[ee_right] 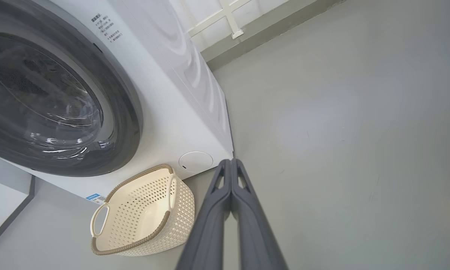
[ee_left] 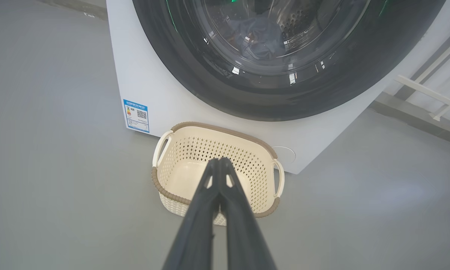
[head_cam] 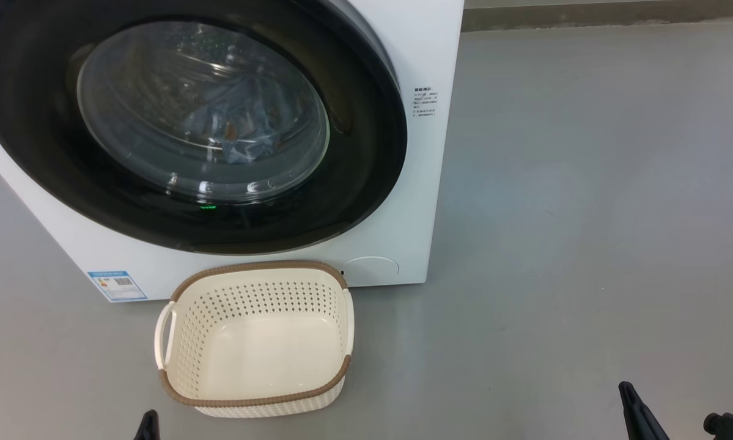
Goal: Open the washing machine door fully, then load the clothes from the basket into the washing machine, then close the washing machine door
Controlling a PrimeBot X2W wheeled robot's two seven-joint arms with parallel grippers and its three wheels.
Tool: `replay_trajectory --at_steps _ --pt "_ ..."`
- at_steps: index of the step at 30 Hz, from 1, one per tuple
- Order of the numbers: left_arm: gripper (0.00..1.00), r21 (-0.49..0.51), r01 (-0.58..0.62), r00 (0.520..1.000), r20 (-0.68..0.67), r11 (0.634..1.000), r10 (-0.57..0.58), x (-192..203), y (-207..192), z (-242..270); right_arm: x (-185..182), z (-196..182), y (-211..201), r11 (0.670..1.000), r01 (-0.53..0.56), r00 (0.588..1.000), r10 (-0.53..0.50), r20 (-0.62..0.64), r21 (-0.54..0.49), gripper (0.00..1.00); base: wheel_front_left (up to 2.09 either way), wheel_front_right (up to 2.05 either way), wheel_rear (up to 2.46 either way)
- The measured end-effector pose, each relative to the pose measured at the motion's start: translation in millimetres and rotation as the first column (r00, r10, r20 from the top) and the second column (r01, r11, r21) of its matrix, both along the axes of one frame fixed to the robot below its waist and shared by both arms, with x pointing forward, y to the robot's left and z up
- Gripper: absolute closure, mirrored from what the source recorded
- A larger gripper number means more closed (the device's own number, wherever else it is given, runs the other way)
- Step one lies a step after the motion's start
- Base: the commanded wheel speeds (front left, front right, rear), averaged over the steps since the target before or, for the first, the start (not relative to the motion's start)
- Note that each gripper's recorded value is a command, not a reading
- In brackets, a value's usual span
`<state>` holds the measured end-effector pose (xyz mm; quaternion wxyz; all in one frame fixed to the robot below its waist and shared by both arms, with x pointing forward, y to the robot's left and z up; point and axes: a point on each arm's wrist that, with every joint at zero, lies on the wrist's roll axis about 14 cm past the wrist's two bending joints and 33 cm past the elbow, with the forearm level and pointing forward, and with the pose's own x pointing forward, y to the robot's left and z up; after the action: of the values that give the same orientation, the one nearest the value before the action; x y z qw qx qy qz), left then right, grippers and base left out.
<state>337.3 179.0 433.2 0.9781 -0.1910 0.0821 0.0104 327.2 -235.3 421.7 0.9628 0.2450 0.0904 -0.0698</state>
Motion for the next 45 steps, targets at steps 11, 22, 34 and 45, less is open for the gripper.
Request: replay_trajectory --at_steps 11,22,34,45 --pt "1.00 -0.113 -0.035 0.999 -0.007 0.993 0.035 4 3 3 1 0 1 0.994 0.031 1.000 -0.030 -0.006 0.103 1.00 0.00 0.00 0.00" --pt "1.00 -0.225 -0.071 0.997 -0.030 0.972 0.066 4 5 1 6 4 0 0.978 0.061 0.998 -0.063 0.002 0.200 1.00 0.00 0.00 0.00" --pt "1.00 -0.347 -0.099 0.995 -0.032 0.933 0.094 10 7 6 11 8 5 0.946 0.078 0.996 -0.085 0.008 0.315 1.00 0.00 0.00 0.00" --pt "1.00 -0.455 -0.115 0.993 -0.037 0.883 0.110 16 8 11 17 14 5 0.907 0.091 0.994 -0.109 0.020 0.412 1.00 0.00 0.00 0.00"
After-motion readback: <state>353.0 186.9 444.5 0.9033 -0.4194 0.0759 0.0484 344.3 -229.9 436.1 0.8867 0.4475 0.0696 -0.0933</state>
